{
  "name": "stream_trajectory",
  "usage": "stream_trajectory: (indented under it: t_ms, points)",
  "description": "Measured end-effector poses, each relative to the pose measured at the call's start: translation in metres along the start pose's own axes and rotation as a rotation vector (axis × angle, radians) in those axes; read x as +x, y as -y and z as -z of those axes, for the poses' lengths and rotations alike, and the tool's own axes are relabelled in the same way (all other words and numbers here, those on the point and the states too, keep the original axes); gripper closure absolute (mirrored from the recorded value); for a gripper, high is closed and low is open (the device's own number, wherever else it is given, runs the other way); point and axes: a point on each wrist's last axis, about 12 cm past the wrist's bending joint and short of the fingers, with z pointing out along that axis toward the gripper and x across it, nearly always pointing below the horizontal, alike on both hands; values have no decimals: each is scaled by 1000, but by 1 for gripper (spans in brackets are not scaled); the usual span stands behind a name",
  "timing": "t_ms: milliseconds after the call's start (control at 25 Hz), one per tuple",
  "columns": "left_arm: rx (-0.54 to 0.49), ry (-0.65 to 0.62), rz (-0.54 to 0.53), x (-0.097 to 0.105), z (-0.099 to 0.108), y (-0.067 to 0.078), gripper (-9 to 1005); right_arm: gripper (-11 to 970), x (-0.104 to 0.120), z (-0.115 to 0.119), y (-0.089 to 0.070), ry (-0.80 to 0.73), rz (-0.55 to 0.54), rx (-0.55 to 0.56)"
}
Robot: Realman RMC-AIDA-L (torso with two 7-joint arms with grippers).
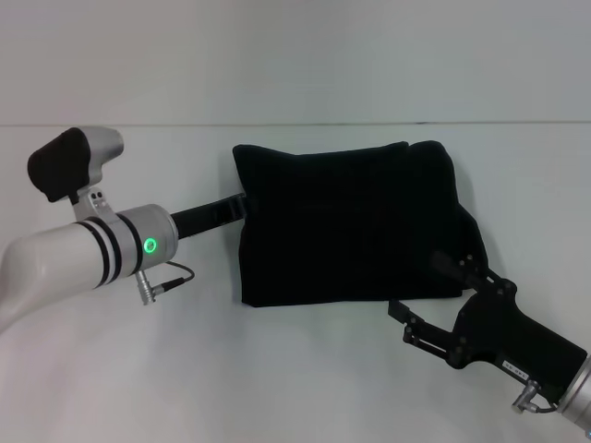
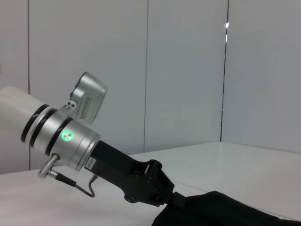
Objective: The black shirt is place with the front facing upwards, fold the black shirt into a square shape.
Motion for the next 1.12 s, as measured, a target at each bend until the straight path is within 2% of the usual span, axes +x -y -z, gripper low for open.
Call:
stream_trajectory:
  t_ms: [360,800,1120]
  points:
    - [16,-4,4,-6,11,-10,974,56,-1,0,2,7,-1,15]
    - [1,-18,18,-12,32,-33,973,55,-3,-2,5,12,2,24]
    - [46,-51,20,-8,42,-37,974,57,-3,-2,6,16,1,32]
